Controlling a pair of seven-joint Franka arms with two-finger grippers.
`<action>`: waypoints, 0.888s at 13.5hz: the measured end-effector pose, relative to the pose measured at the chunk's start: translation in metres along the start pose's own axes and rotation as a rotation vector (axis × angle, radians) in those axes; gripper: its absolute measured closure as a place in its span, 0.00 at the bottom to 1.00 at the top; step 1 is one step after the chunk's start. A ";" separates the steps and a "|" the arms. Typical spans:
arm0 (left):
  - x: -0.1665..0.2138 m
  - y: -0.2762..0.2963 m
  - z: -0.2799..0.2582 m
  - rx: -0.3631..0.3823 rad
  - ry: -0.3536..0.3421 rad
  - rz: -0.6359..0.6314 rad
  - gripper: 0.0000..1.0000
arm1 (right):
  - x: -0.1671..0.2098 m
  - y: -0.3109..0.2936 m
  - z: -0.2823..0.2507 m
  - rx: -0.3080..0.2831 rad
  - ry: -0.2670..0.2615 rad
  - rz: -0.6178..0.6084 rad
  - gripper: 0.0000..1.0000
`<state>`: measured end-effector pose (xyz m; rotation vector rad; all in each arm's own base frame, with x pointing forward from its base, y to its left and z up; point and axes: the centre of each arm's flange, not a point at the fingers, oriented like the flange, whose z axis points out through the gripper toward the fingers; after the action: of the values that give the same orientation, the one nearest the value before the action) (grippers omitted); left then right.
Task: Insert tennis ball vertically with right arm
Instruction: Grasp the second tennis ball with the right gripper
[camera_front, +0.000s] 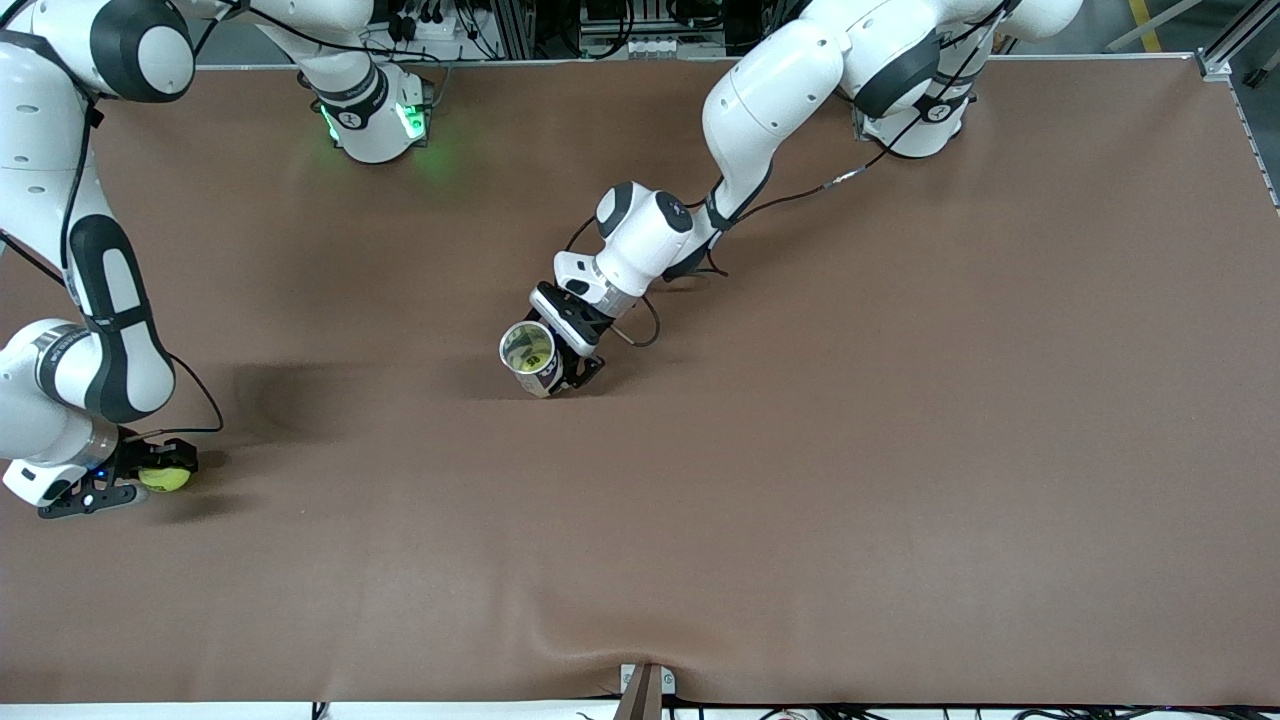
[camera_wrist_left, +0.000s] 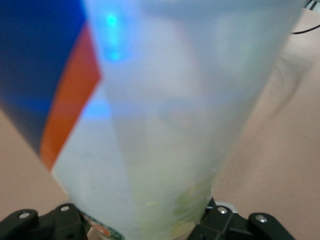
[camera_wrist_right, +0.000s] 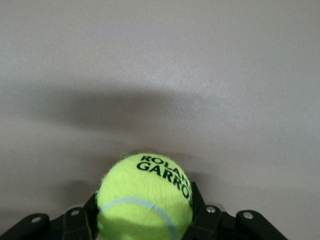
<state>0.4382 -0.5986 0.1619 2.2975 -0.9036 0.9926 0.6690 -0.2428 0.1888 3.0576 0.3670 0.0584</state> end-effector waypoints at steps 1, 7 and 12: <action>0.000 0.000 0.000 0.001 0.000 0.001 0.19 | 0.003 -0.002 -0.004 0.003 0.003 -0.006 0.33; -0.003 0.003 0.001 0.015 -0.001 0.026 0.19 | 0.026 -0.032 -0.101 0.098 0.015 -0.016 0.33; -0.004 0.004 0.001 0.022 -0.001 0.031 0.19 | 0.047 -0.106 -0.193 0.161 -0.015 0.083 0.33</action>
<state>0.4339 -0.6005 0.1592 2.3089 -0.9351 1.0200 0.6815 -0.1181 0.3757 3.2299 0.2558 0.0104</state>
